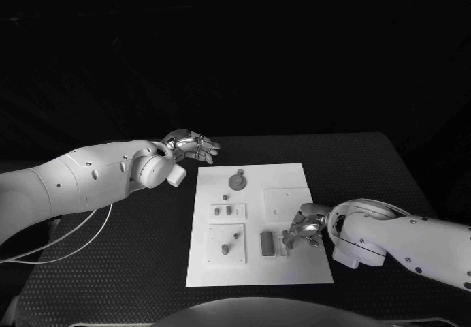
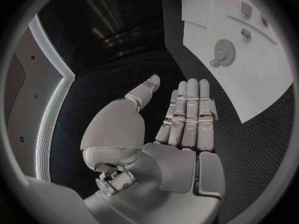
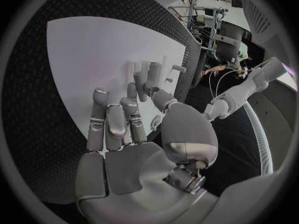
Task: Assemble the parts on the task board
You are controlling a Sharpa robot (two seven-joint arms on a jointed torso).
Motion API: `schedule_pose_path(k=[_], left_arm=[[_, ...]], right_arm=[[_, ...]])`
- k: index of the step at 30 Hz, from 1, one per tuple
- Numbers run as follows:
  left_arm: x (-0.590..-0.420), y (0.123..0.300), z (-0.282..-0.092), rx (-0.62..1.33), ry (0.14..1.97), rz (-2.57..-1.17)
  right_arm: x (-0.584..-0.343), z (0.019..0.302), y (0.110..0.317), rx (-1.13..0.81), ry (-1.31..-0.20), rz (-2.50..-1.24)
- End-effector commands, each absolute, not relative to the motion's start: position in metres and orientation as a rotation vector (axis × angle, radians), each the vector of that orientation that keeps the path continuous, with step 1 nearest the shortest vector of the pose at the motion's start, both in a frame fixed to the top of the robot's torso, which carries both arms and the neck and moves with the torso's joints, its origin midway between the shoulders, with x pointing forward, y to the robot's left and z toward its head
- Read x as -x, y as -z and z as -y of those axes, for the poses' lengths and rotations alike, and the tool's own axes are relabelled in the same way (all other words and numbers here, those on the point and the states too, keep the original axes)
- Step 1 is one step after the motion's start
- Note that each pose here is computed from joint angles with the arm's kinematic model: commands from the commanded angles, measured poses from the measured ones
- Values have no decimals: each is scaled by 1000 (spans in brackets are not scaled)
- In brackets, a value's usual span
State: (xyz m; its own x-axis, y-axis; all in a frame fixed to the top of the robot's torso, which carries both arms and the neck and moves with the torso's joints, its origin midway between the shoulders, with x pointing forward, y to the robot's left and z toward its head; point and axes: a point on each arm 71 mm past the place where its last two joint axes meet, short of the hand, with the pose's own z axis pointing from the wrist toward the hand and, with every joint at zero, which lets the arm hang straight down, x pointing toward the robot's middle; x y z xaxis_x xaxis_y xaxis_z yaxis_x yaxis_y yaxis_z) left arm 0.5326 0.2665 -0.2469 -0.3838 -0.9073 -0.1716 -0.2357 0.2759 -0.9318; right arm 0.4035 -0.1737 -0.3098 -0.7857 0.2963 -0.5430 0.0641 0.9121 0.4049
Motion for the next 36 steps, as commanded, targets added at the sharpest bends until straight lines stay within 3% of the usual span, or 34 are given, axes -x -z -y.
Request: schedule_pose_path(k=[1, 36], left_arm=[[-532, 246, -263, 1030, 1152, -1803], [-532, 246, -265, 1034, 1152, -1809]], right_arm=[[-400, 172, 314, -280, -497, -2480], [-396, 169, 331, -292, -488, -2491]])
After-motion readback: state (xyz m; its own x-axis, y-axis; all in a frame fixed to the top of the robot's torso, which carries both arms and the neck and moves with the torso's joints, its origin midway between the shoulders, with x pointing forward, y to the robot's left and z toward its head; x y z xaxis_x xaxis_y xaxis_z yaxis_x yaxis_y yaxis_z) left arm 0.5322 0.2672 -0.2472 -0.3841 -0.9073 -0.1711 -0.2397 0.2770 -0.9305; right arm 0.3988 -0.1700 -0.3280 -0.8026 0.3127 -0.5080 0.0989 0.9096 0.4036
